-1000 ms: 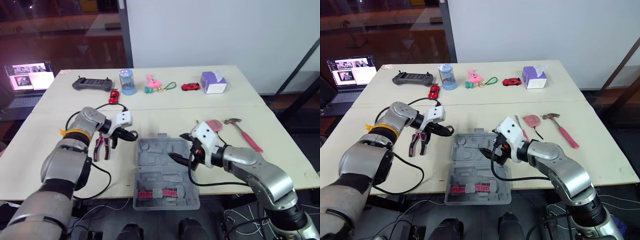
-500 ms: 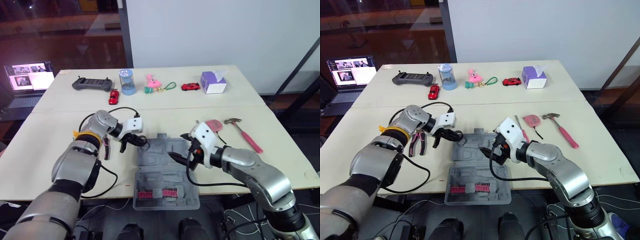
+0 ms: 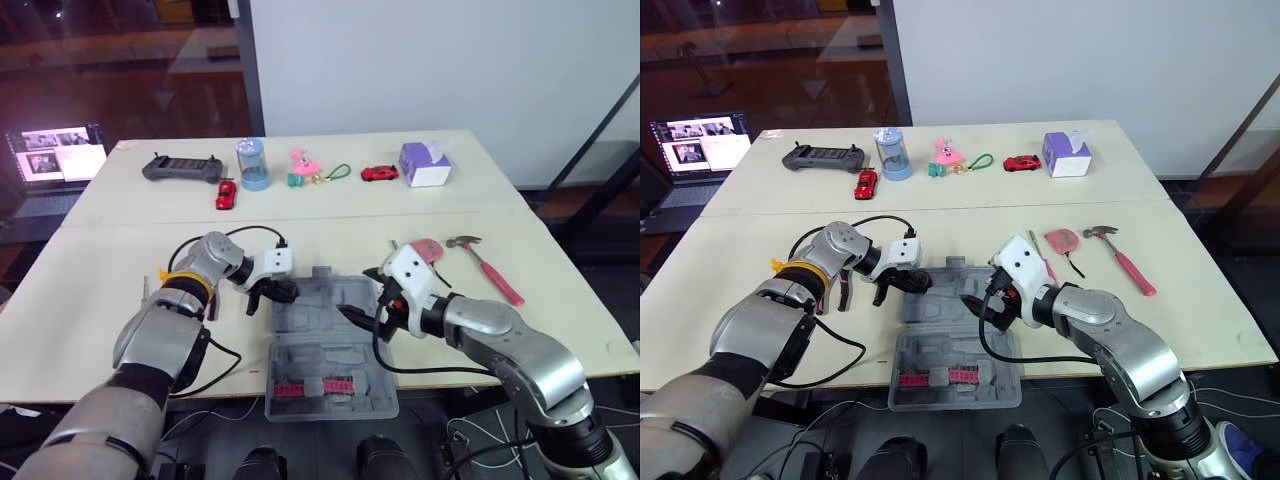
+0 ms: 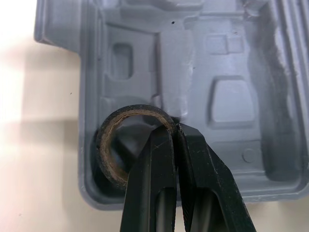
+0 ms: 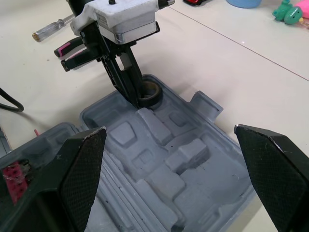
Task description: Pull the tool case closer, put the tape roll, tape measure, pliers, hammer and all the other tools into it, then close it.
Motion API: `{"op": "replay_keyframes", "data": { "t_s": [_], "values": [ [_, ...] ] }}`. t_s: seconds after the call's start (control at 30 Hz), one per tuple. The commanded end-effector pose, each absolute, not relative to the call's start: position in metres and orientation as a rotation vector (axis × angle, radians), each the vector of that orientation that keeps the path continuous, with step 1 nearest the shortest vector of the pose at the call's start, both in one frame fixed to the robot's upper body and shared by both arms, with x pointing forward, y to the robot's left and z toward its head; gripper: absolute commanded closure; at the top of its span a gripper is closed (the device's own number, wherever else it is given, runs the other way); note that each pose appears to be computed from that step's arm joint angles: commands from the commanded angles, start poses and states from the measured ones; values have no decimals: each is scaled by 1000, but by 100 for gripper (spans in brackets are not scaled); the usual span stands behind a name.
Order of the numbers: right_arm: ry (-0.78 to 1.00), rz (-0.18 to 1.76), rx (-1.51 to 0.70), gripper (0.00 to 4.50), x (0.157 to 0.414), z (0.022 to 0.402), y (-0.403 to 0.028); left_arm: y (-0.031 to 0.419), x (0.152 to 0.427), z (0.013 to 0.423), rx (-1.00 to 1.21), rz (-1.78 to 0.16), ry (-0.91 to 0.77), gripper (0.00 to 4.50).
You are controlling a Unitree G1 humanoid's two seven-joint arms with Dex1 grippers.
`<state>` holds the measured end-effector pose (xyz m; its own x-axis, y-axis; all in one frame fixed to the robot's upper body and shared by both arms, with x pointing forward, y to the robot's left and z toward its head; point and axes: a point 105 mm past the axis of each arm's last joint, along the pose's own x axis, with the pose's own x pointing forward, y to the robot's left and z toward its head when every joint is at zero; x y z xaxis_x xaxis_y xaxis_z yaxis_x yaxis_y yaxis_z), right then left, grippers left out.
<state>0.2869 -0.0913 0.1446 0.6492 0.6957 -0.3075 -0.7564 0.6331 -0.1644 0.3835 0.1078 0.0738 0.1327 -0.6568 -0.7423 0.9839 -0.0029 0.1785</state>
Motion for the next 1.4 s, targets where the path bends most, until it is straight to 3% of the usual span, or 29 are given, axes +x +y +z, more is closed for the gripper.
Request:
{"op": "replay_keyframes", "data": {
  "t_s": [0.03, 0.13, 0.23, 0.3, 0.63, 0.93, 1.0, 1.4],
  "values": [
    [168, 844, -287, 0, 283, 157, -89, 109, 386, 75, 797, -1368, 521, 446],
    [168, 844, -287, 0, 283, 157, -89, 108, 387, 77, 792, -1363, 510, 446],
    [168, 844, -287, 0, 284, 157, -89, 106, 389, 80, 782, -1354, 492, 347],
    [167, 845, -288, 0, 284, 157, -89, 105, 391, 85, 773, -1353, 480, 256],
    [166, 852, -291, 0, 285, 158, -88, 112, 396, 112, 733, -1347, 418, 256],
    [161, 846, -282, 0, 285, 156, -86, 125, 400, 119, 544, -1259, 313, 256],
    [161, 843, -278, 0, 285, 156, -87, 126, 400, 117, 500, -1237, 289, 340],
    [167, 836, -274, 0, 286, 154, -89, 129, 394, 93, 454, -1190, 244, 340]
  ]
}}
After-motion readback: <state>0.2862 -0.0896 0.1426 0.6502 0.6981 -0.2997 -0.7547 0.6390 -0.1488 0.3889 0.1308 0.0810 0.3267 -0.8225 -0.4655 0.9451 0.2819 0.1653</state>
